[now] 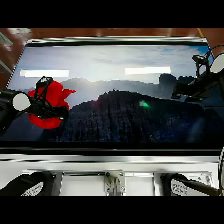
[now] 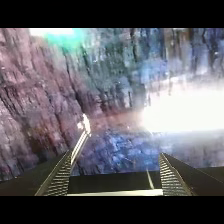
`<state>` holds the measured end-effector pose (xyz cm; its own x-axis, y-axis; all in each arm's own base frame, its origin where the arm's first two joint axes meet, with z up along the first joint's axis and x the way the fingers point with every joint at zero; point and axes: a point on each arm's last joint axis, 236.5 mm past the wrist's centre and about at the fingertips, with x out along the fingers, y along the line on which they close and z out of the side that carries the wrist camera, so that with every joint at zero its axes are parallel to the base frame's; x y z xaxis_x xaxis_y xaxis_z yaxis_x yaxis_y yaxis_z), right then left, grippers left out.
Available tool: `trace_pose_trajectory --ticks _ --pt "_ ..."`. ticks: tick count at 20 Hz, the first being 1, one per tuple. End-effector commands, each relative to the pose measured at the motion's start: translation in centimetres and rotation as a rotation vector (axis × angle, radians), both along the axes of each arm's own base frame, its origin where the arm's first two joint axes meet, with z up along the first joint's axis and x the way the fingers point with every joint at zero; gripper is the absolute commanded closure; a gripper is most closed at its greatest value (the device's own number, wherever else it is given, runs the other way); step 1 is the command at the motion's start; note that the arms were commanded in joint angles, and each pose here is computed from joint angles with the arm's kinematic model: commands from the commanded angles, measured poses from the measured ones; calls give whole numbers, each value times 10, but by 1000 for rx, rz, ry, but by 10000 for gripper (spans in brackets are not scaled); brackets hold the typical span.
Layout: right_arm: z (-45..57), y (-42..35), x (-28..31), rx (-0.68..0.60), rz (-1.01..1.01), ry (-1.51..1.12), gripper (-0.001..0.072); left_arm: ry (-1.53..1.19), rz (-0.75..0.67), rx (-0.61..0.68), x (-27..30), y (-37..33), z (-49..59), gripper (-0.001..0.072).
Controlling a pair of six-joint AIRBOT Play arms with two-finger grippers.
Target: Fold the shirts.
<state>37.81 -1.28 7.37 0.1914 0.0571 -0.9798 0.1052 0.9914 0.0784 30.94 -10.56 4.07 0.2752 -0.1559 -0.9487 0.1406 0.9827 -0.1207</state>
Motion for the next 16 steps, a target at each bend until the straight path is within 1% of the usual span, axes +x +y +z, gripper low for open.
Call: trace_pose_trajectory --ticks 1,16 --pt "0 0 0 0 1 -1 41 -1 1 0 0 0 0 29" --pt "1 1 2 3 0 -9 41 -1 0 -1 0 0 0 29"
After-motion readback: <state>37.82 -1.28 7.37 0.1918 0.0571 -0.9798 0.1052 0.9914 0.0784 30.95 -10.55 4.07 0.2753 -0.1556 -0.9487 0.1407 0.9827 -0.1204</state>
